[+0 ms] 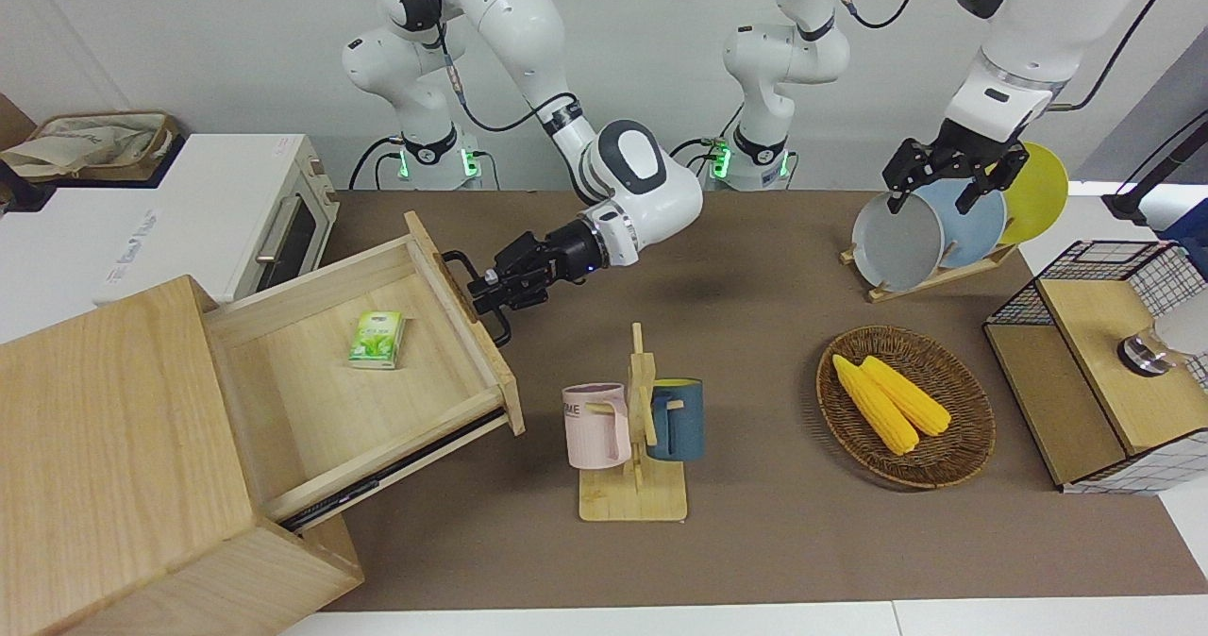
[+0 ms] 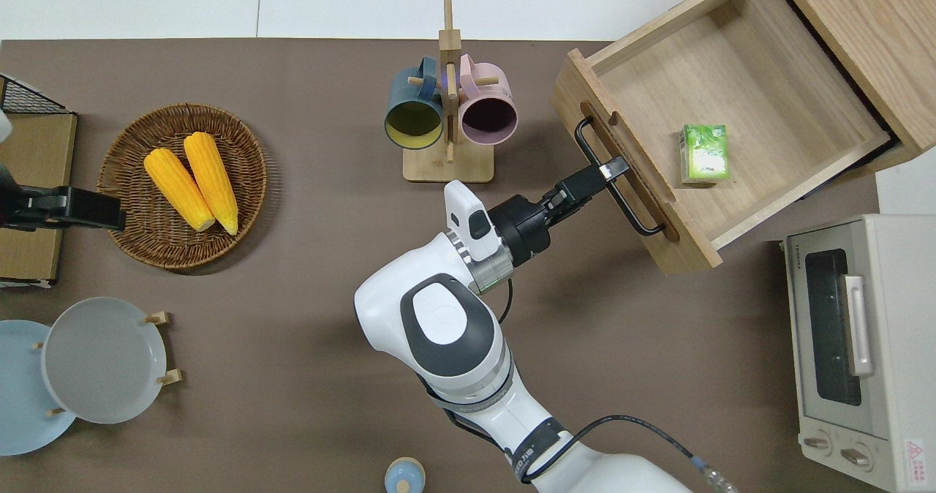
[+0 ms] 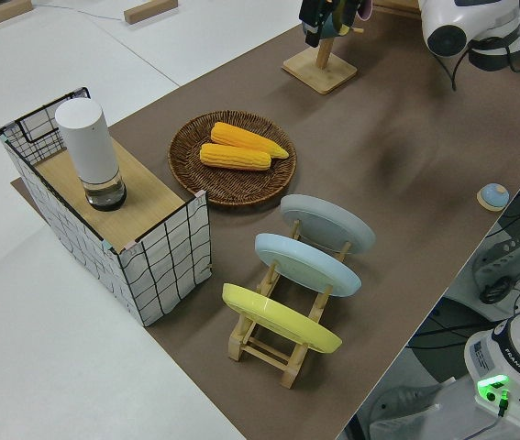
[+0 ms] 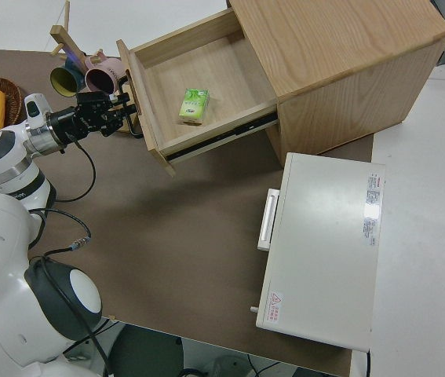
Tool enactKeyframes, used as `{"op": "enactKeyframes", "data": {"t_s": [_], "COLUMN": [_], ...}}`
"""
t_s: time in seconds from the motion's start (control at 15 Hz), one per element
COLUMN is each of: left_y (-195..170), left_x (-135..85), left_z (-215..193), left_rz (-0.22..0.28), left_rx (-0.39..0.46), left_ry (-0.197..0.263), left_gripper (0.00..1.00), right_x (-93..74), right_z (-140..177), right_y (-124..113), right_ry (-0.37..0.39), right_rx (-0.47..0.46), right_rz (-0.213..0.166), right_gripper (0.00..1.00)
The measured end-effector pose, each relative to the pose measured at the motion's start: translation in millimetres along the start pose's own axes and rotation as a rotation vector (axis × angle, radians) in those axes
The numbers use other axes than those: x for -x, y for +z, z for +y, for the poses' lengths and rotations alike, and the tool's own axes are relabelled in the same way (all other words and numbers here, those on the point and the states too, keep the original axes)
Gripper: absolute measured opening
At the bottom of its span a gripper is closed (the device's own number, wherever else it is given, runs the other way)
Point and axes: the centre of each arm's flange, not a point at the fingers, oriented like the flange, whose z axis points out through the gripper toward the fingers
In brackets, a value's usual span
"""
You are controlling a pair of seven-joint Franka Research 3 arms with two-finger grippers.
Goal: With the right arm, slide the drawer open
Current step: 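Open the right gripper and back it away from the handle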
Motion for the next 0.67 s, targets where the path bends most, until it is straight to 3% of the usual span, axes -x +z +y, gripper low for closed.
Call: {"op": "enactKeyframes", "data": {"t_s": [0.33,0.67], "left_y": [0.0,0.0], "left_x": [0.0,0.0], "left_z": [0.0,0.0], "left_rz": [0.0,0.0], "left_rx": [0.0,0.0], "left_ry": [0.0,0.0], "left_gripper": [1.0,0.99], "right_x": [-0.4,-0.5], "right_z": [1.1,1.1], "right_y": [-7.8,-7.9], "right_ry": [0.043,0.046], "right_rx": [-0.012,-0.012], "right_rz": [0.01,0.01], "right_gripper": [0.96,0.99]}}
